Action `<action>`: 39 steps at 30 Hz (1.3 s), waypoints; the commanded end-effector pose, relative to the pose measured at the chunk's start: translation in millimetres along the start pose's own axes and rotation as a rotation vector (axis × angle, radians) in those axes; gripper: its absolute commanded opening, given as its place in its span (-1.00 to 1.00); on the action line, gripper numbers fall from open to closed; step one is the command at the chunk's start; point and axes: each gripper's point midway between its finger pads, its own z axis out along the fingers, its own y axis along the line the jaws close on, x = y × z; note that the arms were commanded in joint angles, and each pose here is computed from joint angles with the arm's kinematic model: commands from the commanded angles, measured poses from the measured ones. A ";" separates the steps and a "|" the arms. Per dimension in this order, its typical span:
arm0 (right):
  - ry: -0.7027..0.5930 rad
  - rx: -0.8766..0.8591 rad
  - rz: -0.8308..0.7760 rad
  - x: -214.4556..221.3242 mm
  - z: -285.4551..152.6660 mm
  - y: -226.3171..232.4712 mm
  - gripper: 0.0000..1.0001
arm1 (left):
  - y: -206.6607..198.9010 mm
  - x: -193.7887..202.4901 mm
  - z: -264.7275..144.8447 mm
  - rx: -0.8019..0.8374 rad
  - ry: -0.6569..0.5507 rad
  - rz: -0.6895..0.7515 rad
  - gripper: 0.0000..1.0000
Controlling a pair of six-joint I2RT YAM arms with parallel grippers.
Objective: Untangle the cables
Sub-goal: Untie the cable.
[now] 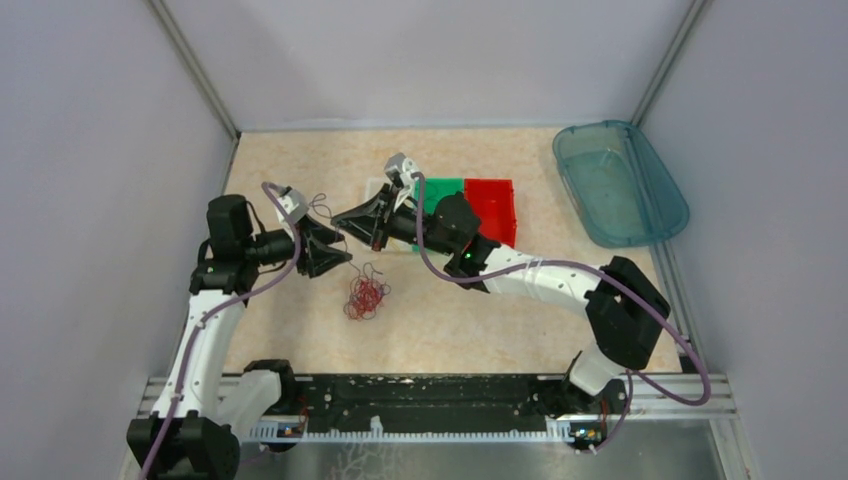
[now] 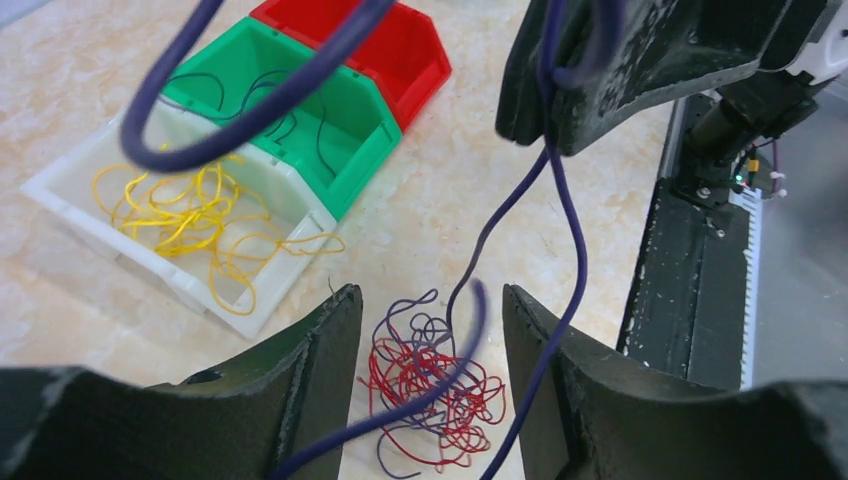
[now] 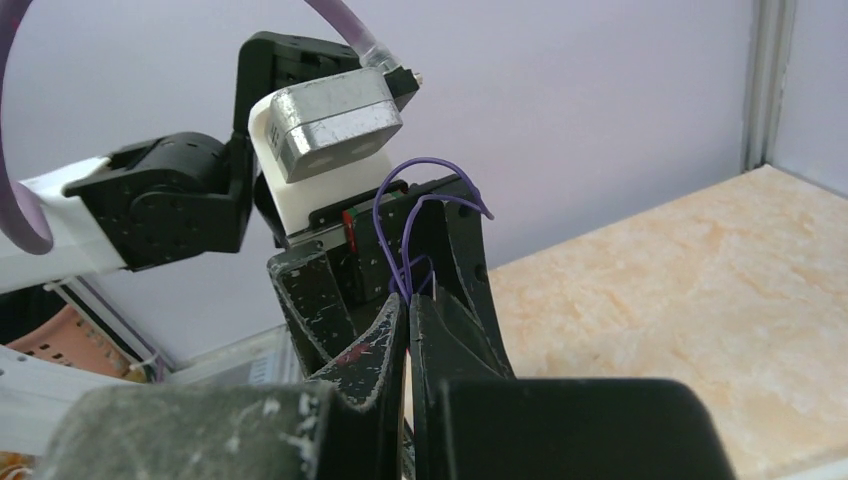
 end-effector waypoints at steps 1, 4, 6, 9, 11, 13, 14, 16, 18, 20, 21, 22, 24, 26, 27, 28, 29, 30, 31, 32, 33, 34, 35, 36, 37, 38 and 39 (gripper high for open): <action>-0.124 -0.105 0.002 -46.4 -1.1 37.4 -1.00 | -24.8 -25.2 -0.9 0.112 -0.078 -0.030 0.14; -0.120 -0.109 0.009 -44.9 -0.5 40.6 -1.00 | -42.4 -33.7 -3.7 0.211 -0.098 -0.065 0.10; -0.119 -0.106 0.014 -44.0 -0.1 40.5 -1.00 | -56.3 -34.5 -6.1 0.295 -0.099 -0.108 0.12; -0.123 -0.109 0.019 -45.0 -1.2 41.6 -1.00 | -53.3 -33.0 -4.0 0.270 -0.086 -0.115 -0.86; -0.122 -0.110 0.020 -45.6 -2.5 42.8 -0.92 | -46.0 -35.6 -3.8 0.218 -0.082 -0.083 -1.00; -0.114 -0.101 0.020 -43.8 -5.7 41.7 -0.31 | -45.5 -41.1 -5.4 0.201 -0.084 -0.055 -1.00; -0.104 -0.096 0.018 -39.8 -9.2 40.4 0.03 | -46.6 -45.6 -6.4 0.200 -0.088 -0.048 -1.00; -0.098 -0.091 0.014 -34.2 -20.3 38.5 0.38 | -49.2 -54.9 -8.6 0.199 -0.098 -0.033 -1.00; -0.111 -0.080 0.012 -33.3 -38.0 32.0 0.50 | -52.0 -66.3 -11.6 0.198 -0.110 -0.005 -1.00; -0.103 -0.083 0.013 -23.3 -55.7 27.6 0.54 | -55.2 -75.5 -14.3 0.196 -0.120 0.017 -1.00; -0.092 -0.083 0.007 -17.3 -63.1 26.8 0.55 | -57.4 -79.9 -15.8 0.199 -0.125 0.024 -1.00; -0.070 -0.084 -0.011 -9.2 -69.0 26.0 0.57 | -60.3 -84.0 -17.1 0.205 -0.129 0.029 -1.00; -0.010 -0.111 -0.040 9.8 -76.7 28.2 0.58 | -63.8 -90.6 -19.3 0.207 -0.135 0.033 -1.00; 0.014 -0.143 -0.052 20.1 -78.5 31.9 0.59 | -66.8 -96.1 -20.4 0.210 -0.140 0.037 -1.00; 0.018 -0.155 -0.055 21.9 -76.4 33.3 0.59 | -68.2 -97.9 -20.3 0.214 -0.142 0.037 -1.00; 0.026 -0.159 -0.058 23.9 -72.4 33.5 0.59 | -68.5 -99.2 -19.7 0.215 -0.144 0.034 -1.00; 0.034 -0.162 -0.066 25.2 -66.5 33.8 0.59 | -69.0 -100.9 -19.1 0.215 -0.145 0.030 -1.00; 0.041 -0.167 -0.077 26.6 -60.2 35.3 0.57 | -69.2 -102.4 -18.4 0.213 -0.147 0.027 -1.00; 0.051 -0.168 -0.081 28.5 -53.0 35.5 0.50 | -69.2 -104.0 -18.1 0.211 -0.148 0.025 -1.00; 0.059 -0.166 -0.079 29.0 -44.9 34.8 0.40 | -69.4 -106.4 -18.3 0.209 -0.151 0.026 -1.00; 0.077 -0.155 -0.067 33.3 -37.3 31.9 0.30 | -70.3 -108.9 -18.7 0.209 -0.154 0.028 -1.00; 0.088 -0.159 -0.054 37.2 -30.9 31.3 0.22 | -70.9 -112.2 -19.1 0.208 -0.160 0.028 -1.00; 0.083 -0.177 -0.045 39.0 -26.4 34.6 0.14 | -71.6 -116.0 -19.5 0.210 -0.166 0.026 -1.00; 0.086 -0.182 -0.033 45.7 -23.2 34.1 0.08 | -72.2 -119.4 -20.1 0.212 -0.171 0.022 -1.00; 0.089 -0.182 -0.022 50.7 -21.5 33.3 0.03 | -72.3 -122.9 -20.3 0.213 -0.175 0.021 -1.00; 0.095 -0.178 -0.013 55.8 -21.0 32.4 0.01 | -73.0 -126.8 -20.9 0.214 -0.180 0.024 -1.00; 0.099 -0.171 -0.005 61.0 -21.0 30.3 -0.01 | -73.2 -130.1 -21.4 0.214 -0.185 0.029 -1.00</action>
